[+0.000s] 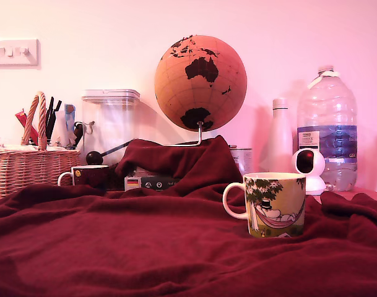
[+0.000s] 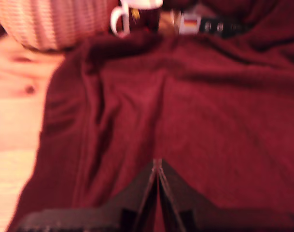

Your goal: Pick up the coffee capsules on the table and drop them inside the coffee cup

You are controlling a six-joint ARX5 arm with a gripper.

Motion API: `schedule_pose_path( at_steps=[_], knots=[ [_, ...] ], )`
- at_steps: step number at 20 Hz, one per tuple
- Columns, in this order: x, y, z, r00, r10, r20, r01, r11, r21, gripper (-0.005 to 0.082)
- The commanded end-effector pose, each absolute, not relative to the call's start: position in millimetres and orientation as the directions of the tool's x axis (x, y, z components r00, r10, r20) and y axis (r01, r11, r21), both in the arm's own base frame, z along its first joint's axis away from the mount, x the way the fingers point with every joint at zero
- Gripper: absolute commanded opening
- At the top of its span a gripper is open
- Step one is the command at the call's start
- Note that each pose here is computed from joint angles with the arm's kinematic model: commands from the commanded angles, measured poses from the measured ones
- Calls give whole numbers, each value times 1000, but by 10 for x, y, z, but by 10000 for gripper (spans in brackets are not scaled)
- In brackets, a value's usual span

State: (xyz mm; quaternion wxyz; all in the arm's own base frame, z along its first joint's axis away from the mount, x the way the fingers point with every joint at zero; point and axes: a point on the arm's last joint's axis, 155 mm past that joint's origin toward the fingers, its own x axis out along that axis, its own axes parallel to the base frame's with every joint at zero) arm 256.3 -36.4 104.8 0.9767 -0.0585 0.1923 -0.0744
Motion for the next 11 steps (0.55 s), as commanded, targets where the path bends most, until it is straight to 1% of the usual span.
schedule_pose_path(
  at_steps=[1,6,11],
  knots=[
    [2523,-355,1007,917,-165,-364,119,982,-146,-22],
    [2438,-324,1141,939,-153,-307,114,983,-141,-22],
    [2374,-321,1233,952,-154,-263,118,982,-149,-22]
  ],
)
